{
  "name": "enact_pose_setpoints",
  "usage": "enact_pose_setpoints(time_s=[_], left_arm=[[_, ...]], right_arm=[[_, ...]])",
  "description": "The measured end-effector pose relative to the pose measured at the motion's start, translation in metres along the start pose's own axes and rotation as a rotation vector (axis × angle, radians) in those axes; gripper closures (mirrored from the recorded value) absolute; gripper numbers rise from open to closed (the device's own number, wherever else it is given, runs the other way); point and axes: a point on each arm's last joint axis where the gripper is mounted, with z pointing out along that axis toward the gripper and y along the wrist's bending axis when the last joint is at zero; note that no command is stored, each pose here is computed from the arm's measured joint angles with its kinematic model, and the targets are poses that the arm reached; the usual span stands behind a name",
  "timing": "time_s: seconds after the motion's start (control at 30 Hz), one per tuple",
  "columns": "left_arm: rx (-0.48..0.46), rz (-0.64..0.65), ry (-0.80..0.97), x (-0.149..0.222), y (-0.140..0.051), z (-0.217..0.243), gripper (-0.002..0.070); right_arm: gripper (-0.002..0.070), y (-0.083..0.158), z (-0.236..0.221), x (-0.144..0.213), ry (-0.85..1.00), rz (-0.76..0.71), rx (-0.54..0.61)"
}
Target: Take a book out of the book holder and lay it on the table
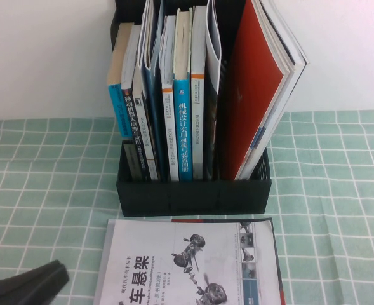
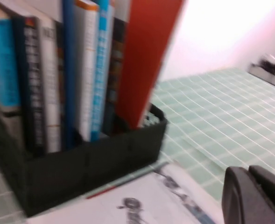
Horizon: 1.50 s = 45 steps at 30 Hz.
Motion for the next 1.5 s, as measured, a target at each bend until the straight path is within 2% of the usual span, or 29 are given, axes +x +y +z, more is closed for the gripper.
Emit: enact_pose_setpoints(time_s=[0.33,0.47,0.6,0.67,0.9,1.17,1.5], left_arm=[[-0.344,-0.115,-0.201,0.048,0.034,-0.027,0.0678],[-0.472,-0.139,-0.120,0.075,0.047,-0.025,0.0678],[-0.542,-0.137,-0.051,0.085,0.051,-0.025,0.0678],[-0.567,-0.133,-0.004,0.089,0.052,-0.026,0.0678],[-0.579,0.007,0.056,0.091,0.053,-0.026,0.0678],[-0.623,0.008,0.053,0.091,0.055,-0.028,0.0678],[-0.623,0.006,0.051,0.091,0.055,-0.028,0.0678]], right_arm=[[0.0678,0.000,0.000,0.000,0.000,0.000,0.000],[0.0678,0.000,0.000,0.000,0.001,0.002,-0.001],[0.0678,0.000,0.000,0.000,0.002,0.002,-0.001],[0.0678,0.000,0.000,0.000,0.002,0.002,-0.001],[0.0678,0.000,0.000,0.000,0.002,0.002,-0.001],[0.0678,0.000,0.000,0.001,0.004,0.002,-0.002],[0.0678,0.000,0.000,0.001,0.004,0.002,-0.002]])
